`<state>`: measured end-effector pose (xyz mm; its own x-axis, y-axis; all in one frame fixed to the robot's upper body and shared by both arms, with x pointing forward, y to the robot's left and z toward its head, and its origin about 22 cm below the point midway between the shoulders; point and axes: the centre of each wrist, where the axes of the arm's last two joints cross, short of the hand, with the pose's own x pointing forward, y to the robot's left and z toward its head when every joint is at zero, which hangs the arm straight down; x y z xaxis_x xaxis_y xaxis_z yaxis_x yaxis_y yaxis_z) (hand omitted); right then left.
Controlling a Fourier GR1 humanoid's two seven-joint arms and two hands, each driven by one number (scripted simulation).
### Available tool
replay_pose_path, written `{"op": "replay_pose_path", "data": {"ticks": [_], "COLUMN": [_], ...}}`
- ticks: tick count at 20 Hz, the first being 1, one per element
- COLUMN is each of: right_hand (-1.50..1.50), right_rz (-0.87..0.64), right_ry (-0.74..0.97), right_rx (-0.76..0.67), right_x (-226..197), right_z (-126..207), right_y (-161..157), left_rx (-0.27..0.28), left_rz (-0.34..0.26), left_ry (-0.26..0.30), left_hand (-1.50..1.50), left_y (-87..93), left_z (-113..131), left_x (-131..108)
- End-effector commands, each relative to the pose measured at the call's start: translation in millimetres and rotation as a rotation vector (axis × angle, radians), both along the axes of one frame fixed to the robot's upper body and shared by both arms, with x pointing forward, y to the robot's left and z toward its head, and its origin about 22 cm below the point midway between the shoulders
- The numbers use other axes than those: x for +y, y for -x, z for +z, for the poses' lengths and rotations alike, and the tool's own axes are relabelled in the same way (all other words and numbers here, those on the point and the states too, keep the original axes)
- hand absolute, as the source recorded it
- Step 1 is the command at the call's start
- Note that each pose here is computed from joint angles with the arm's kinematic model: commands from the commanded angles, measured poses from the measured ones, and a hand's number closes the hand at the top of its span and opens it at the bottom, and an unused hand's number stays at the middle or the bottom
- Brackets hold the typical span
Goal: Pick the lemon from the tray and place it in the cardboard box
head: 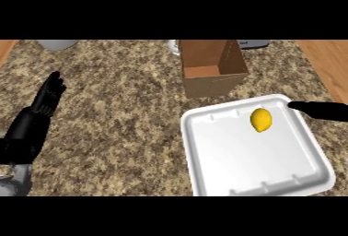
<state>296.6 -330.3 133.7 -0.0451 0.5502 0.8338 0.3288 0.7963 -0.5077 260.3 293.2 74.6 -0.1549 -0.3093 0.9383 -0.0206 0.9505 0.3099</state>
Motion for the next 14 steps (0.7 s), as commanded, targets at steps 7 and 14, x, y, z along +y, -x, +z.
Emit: {"op": "replay_pose_path", "data": {"ticks": [7,14], "right_hand": [-1.50,-1.50], "right_rz": [0.005,0.050], "right_ry": [0.441,0.615], "right_rx": [0.127,0.458], "right_x": [-56,-34], "right_z": [14,50], "right_y": [55,52], "left_rx": [-0.024,-0.015], "left_rz": [-0.241,-0.254], "left_ry": [-0.083,-0.101], "left_hand": [0.00,0.00], "left_y": [-15.1,-22.6], "left_z": [7,-1], "left_x": [-32,-27]}}
